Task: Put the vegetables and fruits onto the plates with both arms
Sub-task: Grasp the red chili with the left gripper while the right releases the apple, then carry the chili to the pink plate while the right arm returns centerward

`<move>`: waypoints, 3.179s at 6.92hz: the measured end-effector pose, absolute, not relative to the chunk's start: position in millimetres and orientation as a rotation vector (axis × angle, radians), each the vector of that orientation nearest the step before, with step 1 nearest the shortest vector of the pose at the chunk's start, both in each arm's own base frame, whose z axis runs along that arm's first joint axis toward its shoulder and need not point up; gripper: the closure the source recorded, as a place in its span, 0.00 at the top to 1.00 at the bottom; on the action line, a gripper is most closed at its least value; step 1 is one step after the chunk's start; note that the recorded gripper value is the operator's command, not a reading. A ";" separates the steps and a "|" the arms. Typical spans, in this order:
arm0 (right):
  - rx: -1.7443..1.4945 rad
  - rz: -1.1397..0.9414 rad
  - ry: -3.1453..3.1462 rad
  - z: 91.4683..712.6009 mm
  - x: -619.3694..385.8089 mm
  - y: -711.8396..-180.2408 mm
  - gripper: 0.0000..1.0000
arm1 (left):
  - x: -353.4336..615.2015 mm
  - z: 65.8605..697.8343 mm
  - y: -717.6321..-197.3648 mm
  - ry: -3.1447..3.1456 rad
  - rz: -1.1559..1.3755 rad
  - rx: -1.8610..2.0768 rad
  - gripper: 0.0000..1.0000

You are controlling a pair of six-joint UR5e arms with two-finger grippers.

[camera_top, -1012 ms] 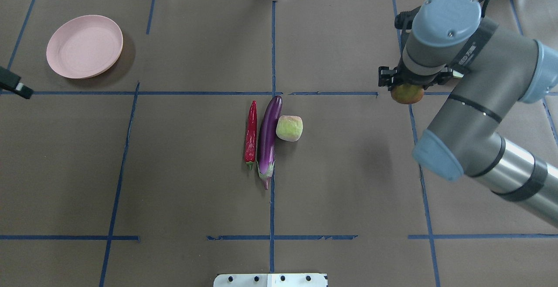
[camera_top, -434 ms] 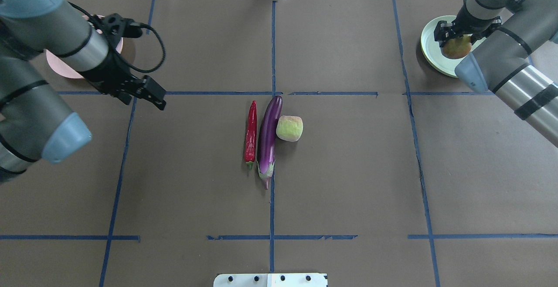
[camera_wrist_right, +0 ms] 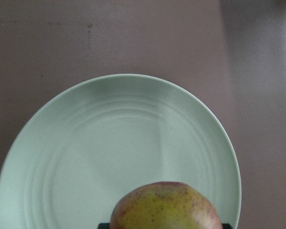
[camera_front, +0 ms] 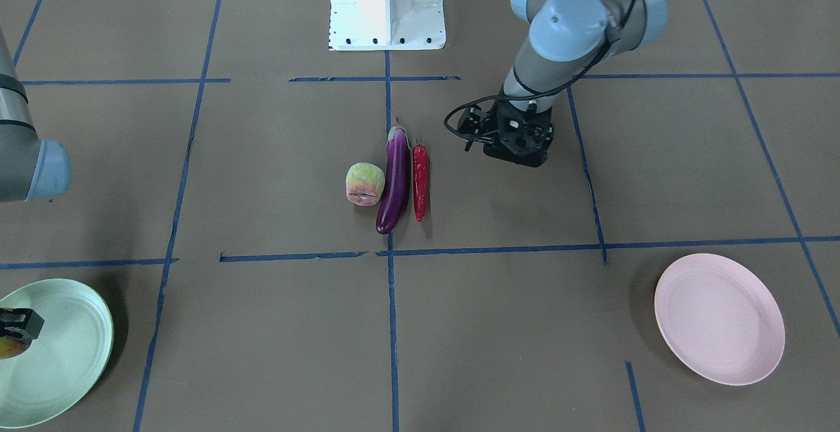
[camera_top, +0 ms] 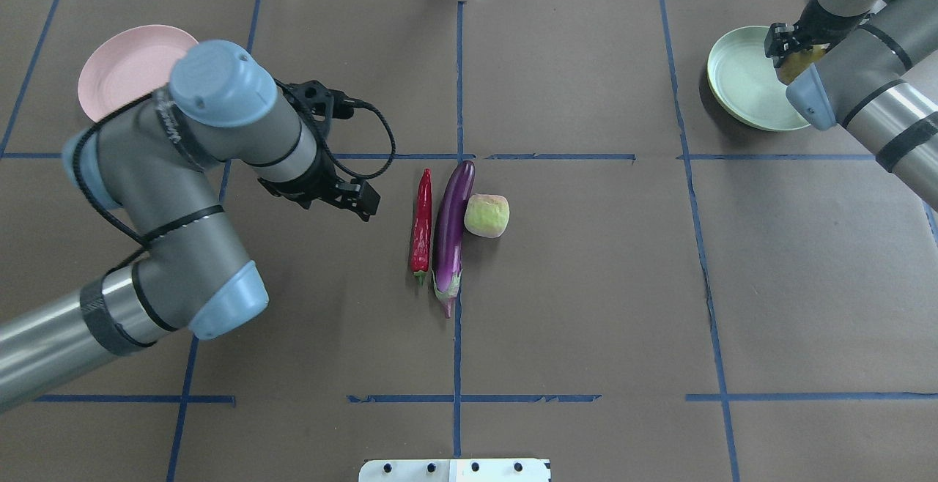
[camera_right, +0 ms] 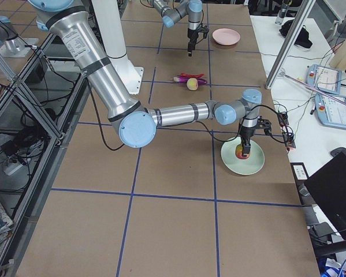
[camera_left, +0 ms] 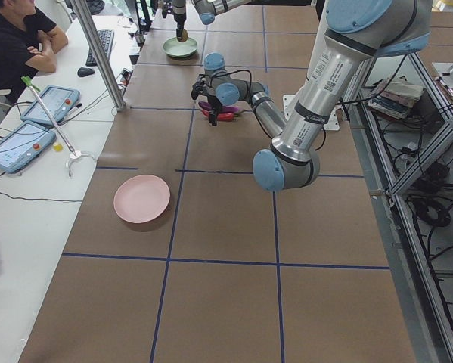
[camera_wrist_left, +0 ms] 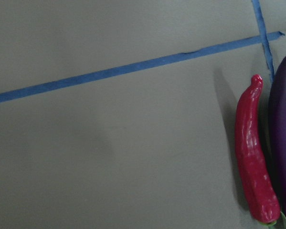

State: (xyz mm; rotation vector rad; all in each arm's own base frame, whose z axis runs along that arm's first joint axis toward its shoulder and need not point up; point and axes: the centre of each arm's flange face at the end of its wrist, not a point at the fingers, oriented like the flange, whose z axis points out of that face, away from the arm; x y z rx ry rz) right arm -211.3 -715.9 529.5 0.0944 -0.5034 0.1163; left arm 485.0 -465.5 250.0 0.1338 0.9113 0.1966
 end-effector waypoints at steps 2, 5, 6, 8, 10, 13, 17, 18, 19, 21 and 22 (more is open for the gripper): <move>0.101 0.115 -0.506 531.3 -210.0 -718.3 1.00 | 551.0 250.1 -461.8 0.939 0.119 0.151 0.78; 0.138 0.107 -0.530 528.8 -209.8 -719.1 1.00 | 587.0 241.9 -469.2 0.940 0.091 0.163 0.41; 0.140 0.106 -0.533 528.0 -210.2 -719.0 1.00 | 593.2 239.1 -470.5 0.938 0.092 0.161 0.16; 0.141 0.105 -0.537 526.7 -210.5 -718.8 1.00 | 597.2 240.4 -470.2 0.932 0.095 0.156 0.09; 0.144 0.105 -0.539 524.3 -210.6 -719.1 1.00 | 598.3 242.4 -468.9 0.928 0.096 0.153 0.02; 0.162 0.099 -0.670 471.7 -213.6 -710.9 1.00 | 540.1 230.2 -507.2 0.955 0.022 0.213 0.03; 0.045 0.286 -0.941 331.4 -320.7 -612.0 1.00 | 349.8 329.7 -625.8 0.793 -0.085 0.347 0.09; 0.022 0.340 -0.961 305.1 -363.0 -575.3 1.00 | 320.3 380.9 -656.1 0.706 -0.077 0.326 0.09; 0.013 0.386 -0.975 283.4 -399.6 -540.9 1.00 | 300.6 430.8 -679.3 0.634 -0.084 0.280 0.21; -0.013 0.422 -0.988 262.3 -449.3 -494.8 1.00 | 272.8 494.1 -707.4 0.566 -0.100 0.235 0.22; -0.020 0.434 -0.991 255.4 -465.8 -482.0 1.00 | 264.0 511.2 -713.7 0.551 -0.103 0.227 0.68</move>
